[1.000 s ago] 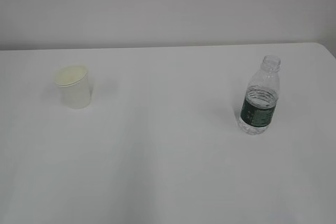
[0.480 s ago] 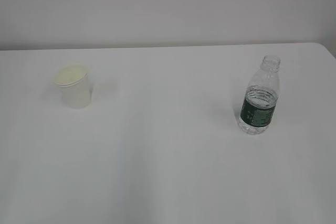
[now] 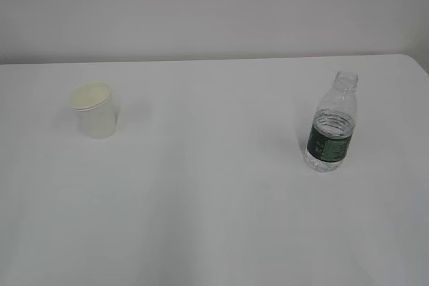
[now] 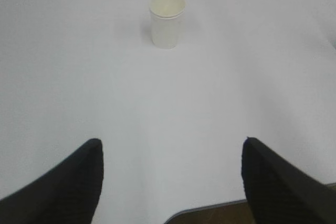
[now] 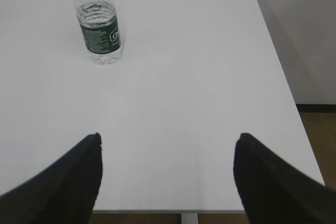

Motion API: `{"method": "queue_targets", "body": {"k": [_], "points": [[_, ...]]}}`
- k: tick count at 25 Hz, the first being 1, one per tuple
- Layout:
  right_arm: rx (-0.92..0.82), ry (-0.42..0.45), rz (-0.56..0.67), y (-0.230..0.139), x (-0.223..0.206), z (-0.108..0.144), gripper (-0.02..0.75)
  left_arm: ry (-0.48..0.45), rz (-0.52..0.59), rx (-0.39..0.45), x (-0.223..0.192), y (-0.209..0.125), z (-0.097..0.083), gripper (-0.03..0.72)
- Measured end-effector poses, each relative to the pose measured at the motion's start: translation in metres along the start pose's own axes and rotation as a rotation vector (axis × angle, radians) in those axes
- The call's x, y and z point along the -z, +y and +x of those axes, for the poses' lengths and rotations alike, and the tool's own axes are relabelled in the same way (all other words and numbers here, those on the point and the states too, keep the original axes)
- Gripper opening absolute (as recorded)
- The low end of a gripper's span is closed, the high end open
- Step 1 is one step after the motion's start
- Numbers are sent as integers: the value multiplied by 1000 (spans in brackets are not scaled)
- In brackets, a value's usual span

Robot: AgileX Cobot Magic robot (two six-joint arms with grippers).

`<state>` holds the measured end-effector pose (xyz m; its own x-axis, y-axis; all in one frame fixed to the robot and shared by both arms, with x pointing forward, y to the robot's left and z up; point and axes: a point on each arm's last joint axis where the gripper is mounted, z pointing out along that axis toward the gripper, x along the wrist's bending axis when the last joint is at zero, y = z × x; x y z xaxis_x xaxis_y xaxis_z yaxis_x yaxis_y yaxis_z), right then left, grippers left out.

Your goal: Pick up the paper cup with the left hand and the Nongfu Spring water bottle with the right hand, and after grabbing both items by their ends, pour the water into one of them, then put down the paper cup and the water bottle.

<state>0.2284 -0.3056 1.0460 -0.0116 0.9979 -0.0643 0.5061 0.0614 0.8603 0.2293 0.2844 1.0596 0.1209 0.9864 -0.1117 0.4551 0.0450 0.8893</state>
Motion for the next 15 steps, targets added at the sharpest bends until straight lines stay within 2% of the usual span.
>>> {"method": "queue_targets", "body": {"k": [6,15], "points": [[16,2,-78,10,9,0,590,2,-45,-2,3,5,0,587],[18,6,-101,12,9,0,590,3,-67,-10,3,7,0,587]]}}
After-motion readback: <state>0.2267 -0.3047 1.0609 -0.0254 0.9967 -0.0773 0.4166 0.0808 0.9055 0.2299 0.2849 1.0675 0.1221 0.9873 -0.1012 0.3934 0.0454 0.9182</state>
